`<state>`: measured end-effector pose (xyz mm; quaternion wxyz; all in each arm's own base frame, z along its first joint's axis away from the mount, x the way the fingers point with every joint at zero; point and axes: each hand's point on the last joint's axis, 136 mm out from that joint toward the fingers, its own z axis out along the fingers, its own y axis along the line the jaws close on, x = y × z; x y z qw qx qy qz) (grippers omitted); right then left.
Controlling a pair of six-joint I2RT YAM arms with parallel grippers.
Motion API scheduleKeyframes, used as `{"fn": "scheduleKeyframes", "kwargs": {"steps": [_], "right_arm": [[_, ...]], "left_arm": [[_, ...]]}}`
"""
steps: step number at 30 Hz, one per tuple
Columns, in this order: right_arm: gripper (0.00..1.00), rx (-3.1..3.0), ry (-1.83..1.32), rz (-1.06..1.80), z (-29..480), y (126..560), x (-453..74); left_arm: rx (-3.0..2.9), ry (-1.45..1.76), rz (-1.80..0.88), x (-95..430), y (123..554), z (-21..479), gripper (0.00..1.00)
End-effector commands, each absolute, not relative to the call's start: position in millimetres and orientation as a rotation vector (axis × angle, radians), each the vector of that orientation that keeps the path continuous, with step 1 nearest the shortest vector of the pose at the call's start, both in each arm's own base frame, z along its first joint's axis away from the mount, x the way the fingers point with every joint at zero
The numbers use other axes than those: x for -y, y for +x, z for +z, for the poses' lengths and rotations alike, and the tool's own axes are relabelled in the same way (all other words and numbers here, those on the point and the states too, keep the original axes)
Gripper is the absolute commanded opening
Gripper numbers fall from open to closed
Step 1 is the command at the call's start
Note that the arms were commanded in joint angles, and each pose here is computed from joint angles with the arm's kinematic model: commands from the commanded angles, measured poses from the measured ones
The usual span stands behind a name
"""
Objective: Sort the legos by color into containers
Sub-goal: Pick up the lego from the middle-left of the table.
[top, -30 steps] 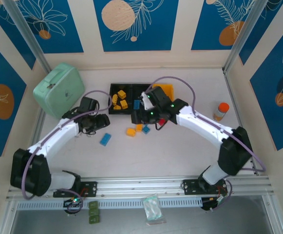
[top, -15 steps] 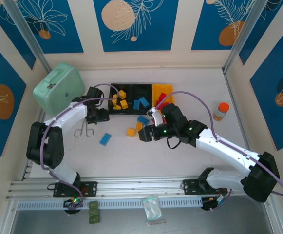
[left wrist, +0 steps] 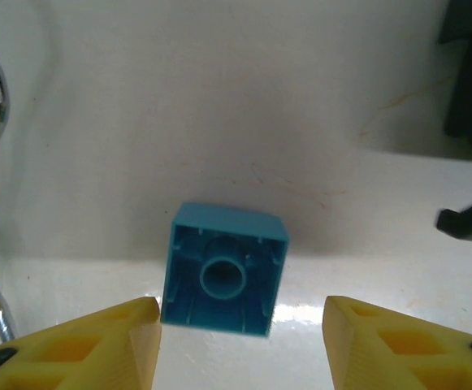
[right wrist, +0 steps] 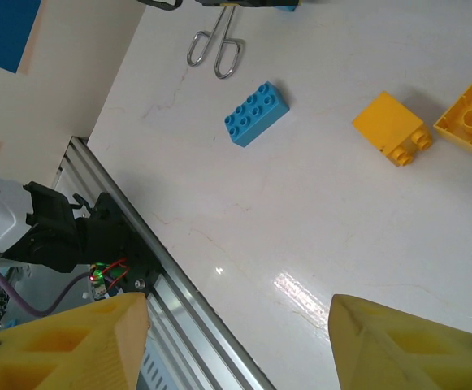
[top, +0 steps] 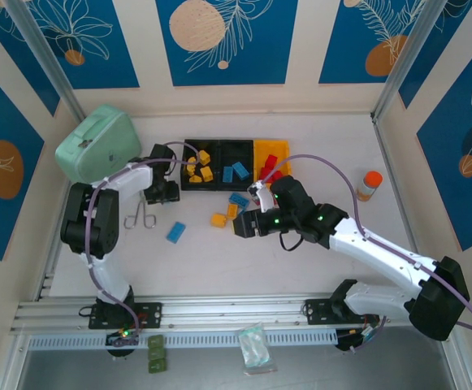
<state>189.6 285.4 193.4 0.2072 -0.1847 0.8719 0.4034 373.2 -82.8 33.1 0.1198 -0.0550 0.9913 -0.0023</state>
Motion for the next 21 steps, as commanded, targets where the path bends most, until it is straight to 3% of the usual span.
{"fn": "scheduleKeyframes", "kwargs": {"steps": [1, 9, 21], "right_arm": [[0.60, -2.437, -0.502, 1.122, 190, 185, -283], [0.60, -2.448, -0.483, 1.113, 186, 187, -283], [0.60, -2.442, -0.477, 1.111, 186, 191, -285]], "left_arm": [[-2.877, -0.147, 0.025, 76, 386, 36, 0.47], [-2.893, -0.118, 0.059, 72, 382, 37, 0.29], [-2.864, -0.143, -0.104, 81, 347, 68, 0.27]]}}
